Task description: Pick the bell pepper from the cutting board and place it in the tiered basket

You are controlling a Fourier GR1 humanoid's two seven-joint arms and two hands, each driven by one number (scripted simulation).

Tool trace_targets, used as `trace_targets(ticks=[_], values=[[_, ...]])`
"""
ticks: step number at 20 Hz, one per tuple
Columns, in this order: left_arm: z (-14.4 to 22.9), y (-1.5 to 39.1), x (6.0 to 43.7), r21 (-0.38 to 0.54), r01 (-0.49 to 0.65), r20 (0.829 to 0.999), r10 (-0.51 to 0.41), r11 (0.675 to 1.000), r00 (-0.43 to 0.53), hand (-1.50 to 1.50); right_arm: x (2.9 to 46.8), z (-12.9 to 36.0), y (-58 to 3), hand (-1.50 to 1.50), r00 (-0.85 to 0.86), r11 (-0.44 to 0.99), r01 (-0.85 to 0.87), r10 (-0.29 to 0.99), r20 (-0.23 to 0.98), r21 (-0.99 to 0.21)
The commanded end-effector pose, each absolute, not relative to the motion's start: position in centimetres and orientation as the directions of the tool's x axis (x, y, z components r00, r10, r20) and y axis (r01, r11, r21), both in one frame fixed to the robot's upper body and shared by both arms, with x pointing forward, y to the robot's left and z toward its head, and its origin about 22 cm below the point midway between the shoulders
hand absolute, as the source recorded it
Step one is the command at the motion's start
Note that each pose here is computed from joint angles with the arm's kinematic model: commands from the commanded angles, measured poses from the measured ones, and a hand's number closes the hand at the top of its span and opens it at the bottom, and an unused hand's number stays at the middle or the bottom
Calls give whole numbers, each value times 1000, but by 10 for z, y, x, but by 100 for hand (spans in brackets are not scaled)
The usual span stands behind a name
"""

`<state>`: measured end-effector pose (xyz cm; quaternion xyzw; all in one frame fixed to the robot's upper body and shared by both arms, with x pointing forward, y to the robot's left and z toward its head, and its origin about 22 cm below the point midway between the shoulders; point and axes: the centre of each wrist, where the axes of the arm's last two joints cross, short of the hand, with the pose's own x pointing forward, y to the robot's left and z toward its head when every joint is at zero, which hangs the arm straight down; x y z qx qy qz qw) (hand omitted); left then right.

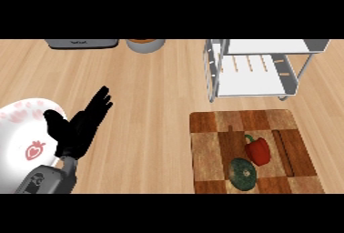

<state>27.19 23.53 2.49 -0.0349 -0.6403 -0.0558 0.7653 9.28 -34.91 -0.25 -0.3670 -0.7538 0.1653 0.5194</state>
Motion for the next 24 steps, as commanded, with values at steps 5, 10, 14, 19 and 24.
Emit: trace_targets(ticks=[5, 10, 14, 19, 24], values=[[27, 243, 272, 25, 155, 983, -52, 988, 175, 0, 56, 36, -321, -150, 100, 455, 371, 847, 522, -810], [33, 216, 288, 24, 173, 988, -50, 985, 148, 0, 64, 60, -275, -150, 154, 474, 318, 828, 538, -821], [37, 217, 288, 7, 200, 986, -40, 980, 162, 0, 74, 50, -242, -150, 258, 431, 286, 826, 501, -856], [20, 220, 280, 13, 181, 988, -41, 983, 151, 0, 99, 68, -217, -150, 387, 315, 239, 836, 388, -918], [18, 215, 271, 5, 164, 987, -32, 987, 161, 0, 123, 52, -169, -150, 381, 324, 153, 853, 358, -934]])
